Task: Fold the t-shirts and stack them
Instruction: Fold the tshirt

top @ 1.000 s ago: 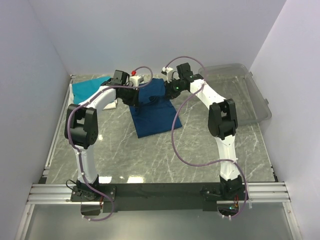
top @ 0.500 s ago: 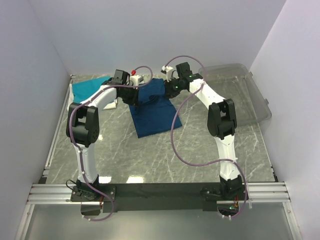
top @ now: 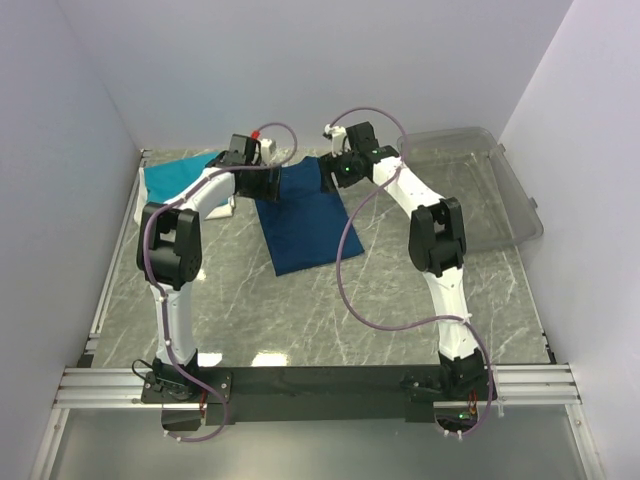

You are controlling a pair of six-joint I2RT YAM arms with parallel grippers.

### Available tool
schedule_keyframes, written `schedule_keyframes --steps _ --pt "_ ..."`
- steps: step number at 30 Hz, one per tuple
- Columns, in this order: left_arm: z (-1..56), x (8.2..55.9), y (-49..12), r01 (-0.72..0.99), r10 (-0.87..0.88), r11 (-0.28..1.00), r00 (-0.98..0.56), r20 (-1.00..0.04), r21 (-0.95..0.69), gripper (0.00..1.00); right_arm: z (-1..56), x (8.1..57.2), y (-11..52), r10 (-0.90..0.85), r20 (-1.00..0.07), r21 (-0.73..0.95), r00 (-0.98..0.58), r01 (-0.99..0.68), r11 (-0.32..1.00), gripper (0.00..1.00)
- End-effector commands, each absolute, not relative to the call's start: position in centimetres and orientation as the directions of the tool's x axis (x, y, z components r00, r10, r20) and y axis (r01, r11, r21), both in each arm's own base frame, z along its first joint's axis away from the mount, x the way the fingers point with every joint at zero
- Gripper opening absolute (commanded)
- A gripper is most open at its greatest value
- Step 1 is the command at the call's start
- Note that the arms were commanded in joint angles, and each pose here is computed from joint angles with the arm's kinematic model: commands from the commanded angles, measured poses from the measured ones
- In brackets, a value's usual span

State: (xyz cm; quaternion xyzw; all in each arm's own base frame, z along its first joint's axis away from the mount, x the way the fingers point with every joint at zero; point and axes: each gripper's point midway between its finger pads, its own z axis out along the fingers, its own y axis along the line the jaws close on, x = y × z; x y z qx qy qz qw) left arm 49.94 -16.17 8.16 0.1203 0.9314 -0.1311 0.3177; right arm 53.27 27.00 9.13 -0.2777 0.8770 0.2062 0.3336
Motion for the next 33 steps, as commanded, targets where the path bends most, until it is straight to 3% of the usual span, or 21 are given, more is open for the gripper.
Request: schedule_keyframes --steps 1,5,9,12,19,21,25,33 --pt "15.6 54.8 -14.5 0.141 -0.025 0.98 -0.617 -0.787 -0.141 0.74 15.0 56.8 26.5 -0.222 -0.805 0.121 -0.551 -0.518 0.847 0.76" --pt "18.3 54.5 -13.4 0.112 -0.019 0.988 -0.582 -0.813 -0.104 0.72 16.1 56.5 24.9 -0.237 -0.81 0.121 -0.537 -0.547 0.828 0.76" --pt "17.1 50.3 -13.5 0.154 0.002 0.98 -0.65 -0.76 -0.129 0.67 18.4 49.4 25.8 -0.374 -0.822 0.231 -0.43 -0.851 0.471 0.73" --pt "15.9 45.4 -15.5 0.218 -0.006 0.946 -0.729 -0.685 -0.24 0.65 15.3 43.7 24.0 -0.526 -0.79 0.177 -0.315 -0.939 0.295 0.73" --pt "12.6 34.0 -21.7 0.222 -0.036 0.886 -0.843 -0.537 -0.408 0.66 11.7 37.2 20.2 -0.685 -0.724 0.01 -0.078 -0.995 0.102 0.74" --pt "10.6 31.8 -21.6 0.136 -0.097 0.894 -0.871 -0.481 -0.426 0.66 11.2 36.7 19.7 -0.702 -0.709 -0.004 -0.066 -0.995 0.098 0.74" --pt "10.0 29.7 -21.0 0.071 -0.183 0.887 -0.853 -0.489 -0.456 0.66 9.6 36.2 19.1 -0.725 -0.684 0.001 -0.085 -0.993 0.116 0.74" --pt "7.9 28.8 -21.3 0.032 -0.227 0.865 -0.865 -0.448 -0.501 0.66 7.3 39.0 19.3 -0.732 -0.595 0.075 -0.333 -0.929 0.363 0.7"
